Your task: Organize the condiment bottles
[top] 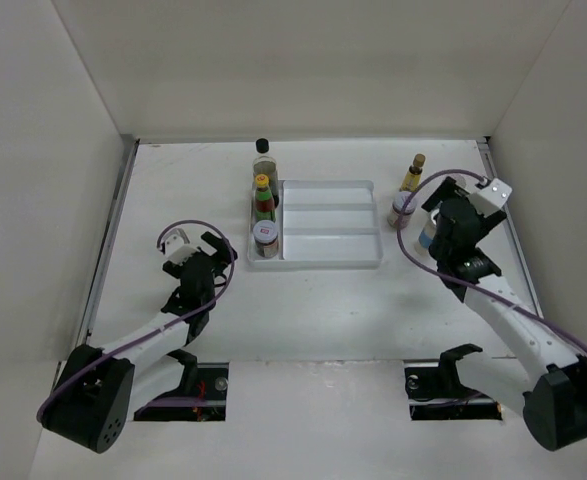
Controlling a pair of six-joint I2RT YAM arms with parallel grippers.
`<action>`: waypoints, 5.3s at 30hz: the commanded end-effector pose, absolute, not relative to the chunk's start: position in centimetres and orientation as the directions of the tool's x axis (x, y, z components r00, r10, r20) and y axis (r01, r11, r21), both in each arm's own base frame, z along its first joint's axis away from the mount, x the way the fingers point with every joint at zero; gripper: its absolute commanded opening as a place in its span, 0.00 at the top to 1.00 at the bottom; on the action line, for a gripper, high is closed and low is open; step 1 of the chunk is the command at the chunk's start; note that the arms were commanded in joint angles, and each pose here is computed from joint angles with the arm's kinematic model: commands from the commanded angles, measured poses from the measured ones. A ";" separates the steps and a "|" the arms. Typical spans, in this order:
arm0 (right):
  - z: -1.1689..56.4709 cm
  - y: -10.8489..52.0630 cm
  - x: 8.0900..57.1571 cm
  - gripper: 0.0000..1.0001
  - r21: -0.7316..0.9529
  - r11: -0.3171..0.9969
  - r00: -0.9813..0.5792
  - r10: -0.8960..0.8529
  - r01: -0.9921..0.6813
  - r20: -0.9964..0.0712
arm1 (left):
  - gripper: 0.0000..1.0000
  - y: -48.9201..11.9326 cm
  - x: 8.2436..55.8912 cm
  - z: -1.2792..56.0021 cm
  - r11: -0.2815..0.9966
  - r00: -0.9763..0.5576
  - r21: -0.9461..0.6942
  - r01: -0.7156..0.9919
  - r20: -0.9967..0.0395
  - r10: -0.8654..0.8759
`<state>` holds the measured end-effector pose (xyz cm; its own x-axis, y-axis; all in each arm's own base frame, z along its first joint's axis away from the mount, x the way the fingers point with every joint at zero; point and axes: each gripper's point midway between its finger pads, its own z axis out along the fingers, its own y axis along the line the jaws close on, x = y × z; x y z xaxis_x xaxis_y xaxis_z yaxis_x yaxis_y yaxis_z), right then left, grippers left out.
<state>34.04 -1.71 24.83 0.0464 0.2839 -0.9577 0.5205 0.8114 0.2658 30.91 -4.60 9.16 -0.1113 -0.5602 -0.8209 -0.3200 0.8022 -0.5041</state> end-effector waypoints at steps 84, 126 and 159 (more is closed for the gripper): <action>21.9 -6.1 44.1 0.00 0.181 0.840 -0.102 0.268 0.512 -0.958 | 0.00 -7.9 32.4 10.3 0.726 -0.141 -0.664 -0.178 -0.713 -0.687; 32.1 26.2 46.0 0.46 0.245 0.926 -0.012 0.252 -0.286 -0.968 | 0.00 -8.3 32.6 9.5 0.722 -0.180 -0.670 -0.173 -0.699 -0.692; 27.6 32.2 50.0 0.00 0.275 0.910 -0.155 0.237 -0.311 -0.959 | 0.00 -8.1 32.7 9.8 0.717 -0.173 -0.676 -0.170 -0.696 -0.697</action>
